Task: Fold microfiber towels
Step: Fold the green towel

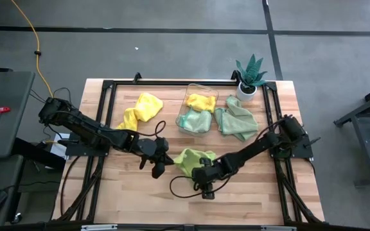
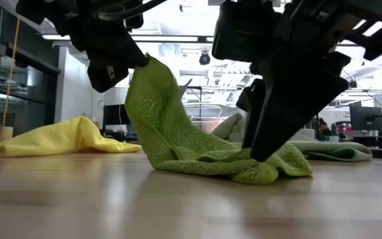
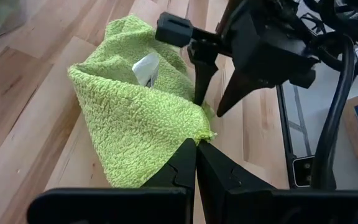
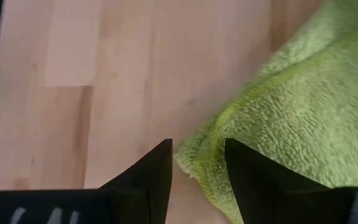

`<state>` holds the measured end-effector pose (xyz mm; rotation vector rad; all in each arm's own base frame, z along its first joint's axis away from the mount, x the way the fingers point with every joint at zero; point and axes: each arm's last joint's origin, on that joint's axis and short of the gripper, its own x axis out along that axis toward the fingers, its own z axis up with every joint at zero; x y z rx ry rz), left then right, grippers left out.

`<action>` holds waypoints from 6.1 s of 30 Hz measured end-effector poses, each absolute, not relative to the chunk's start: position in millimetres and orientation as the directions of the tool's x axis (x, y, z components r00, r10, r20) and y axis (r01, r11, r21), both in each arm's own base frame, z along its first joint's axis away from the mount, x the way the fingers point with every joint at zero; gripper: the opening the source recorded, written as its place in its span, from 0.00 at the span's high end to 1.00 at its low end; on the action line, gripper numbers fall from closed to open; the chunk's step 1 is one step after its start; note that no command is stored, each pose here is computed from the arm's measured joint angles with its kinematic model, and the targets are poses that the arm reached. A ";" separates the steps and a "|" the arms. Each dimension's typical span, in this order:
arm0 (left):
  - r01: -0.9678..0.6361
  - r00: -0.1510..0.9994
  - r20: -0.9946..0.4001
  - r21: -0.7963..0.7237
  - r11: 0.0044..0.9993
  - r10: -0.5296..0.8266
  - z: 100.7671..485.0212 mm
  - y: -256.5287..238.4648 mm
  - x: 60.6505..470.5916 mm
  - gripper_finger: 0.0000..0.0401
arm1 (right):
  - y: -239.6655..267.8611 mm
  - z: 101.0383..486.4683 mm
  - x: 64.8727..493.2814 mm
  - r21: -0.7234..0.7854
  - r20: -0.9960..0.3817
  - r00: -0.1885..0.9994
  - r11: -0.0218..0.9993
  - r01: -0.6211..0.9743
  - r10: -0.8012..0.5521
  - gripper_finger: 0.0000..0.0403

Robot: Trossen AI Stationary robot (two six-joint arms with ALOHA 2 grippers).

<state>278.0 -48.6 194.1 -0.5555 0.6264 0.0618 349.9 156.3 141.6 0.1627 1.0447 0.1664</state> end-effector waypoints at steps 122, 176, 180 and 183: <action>-0.339 0.724 -0.654 -0.613 0.714 -0.218 172.8 -173.1 179.2 1.00 | 151.5 198.7 313.3 0.445 -0.882 0.363 0.787 0.428 0.301 1.00; -0.755 0.580 -0.779 -0.403 0.518 0.239 159.5 -126.0 164.5 1.00 | 94.2 193.2 321.8 0.230 -0.939 0.343 0.729 0.645 -0.007 1.00; -0.755 0.579 -0.781 -0.402 0.518 0.237 159.4 -126.1 164.4 0.99 | 94.3 193.2 322.2 0.234 -0.938 0.347 0.728 0.644 -0.006 0.98; -0.757 0.573 -0.784 -0.396 0.520 0.238 159.2 -125.8 164.0 0.96 | 94.4 193.3 322.5 0.236 -0.937 0.349 0.728 0.643 -0.005 0.94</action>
